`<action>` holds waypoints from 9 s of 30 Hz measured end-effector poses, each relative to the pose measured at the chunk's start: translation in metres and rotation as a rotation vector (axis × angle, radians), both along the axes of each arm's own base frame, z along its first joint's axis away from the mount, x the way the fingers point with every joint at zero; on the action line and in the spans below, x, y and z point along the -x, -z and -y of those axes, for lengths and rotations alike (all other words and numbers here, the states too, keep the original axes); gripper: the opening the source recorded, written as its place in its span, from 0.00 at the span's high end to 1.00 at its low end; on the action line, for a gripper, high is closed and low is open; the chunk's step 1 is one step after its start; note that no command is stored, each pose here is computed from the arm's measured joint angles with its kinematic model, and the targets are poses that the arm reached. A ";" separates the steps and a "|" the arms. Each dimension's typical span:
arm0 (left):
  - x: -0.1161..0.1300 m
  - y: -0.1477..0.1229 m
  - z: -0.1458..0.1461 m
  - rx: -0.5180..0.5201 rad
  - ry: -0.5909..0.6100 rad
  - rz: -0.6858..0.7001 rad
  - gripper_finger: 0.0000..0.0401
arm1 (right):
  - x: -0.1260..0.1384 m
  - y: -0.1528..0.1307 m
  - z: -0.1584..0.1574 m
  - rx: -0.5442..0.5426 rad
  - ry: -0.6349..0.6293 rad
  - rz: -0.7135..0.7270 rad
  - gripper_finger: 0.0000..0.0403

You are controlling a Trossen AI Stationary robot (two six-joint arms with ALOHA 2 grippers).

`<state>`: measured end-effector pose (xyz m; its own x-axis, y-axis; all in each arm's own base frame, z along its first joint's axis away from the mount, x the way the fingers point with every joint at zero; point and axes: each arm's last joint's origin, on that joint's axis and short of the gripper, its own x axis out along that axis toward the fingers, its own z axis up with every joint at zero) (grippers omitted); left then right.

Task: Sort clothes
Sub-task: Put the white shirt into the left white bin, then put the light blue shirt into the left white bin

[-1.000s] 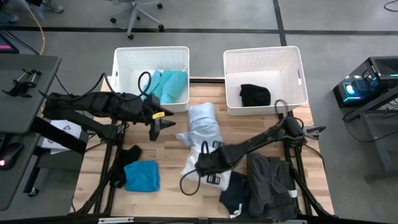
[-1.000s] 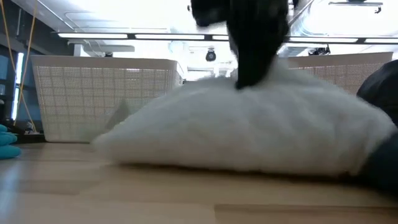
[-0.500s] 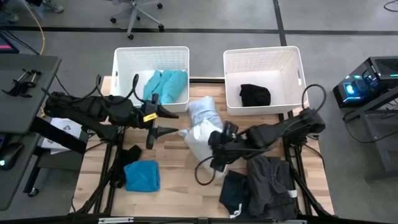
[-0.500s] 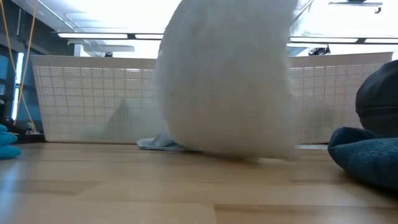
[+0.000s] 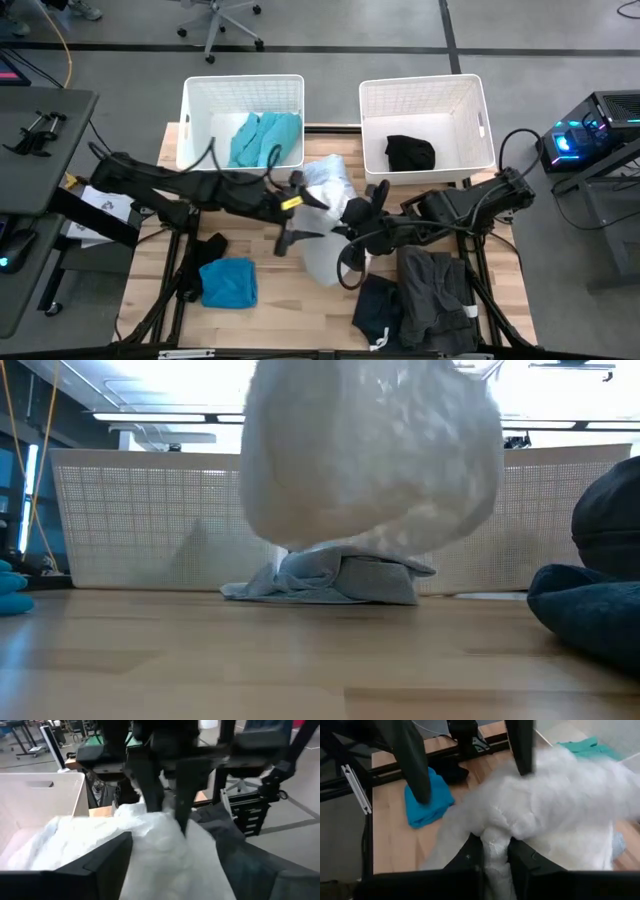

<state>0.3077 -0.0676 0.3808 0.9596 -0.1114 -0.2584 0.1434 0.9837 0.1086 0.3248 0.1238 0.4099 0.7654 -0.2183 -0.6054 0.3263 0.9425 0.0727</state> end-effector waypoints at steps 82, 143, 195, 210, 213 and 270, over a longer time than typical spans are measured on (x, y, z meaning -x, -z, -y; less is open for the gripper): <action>0.138 0.064 -0.208 0.125 -1.242 -0.673 0.60 | 0.021 -0.059 0.009 -0.066 0.212 0.445 0.44; 0.124 0.024 -0.131 0.493 -0.621 -0.377 0.39 | -0.132 0.273 0.099 -0.275 0.236 -0.824 0.58; -0.032 0.101 -0.035 0.278 0.289 -0.350 0.47 | -0.038 0.038 -0.002 -0.051 0.065 -0.058 0.97; -0.009 0.075 -0.032 0.425 0.249 -0.356 0.94 | -0.018 0.013 0.006 -0.231 0.179 0.025 0.62; 0.009 0.040 -0.034 0.418 0.261 -0.250 0.96 | -0.005 -0.002 0.002 -0.155 0.163 0.098 0.53; 0.120 0.074 -0.279 0.357 -1.065 -0.669 0.47 | 0.052 -0.033 -0.025 0.103 0.371 0.342 0.49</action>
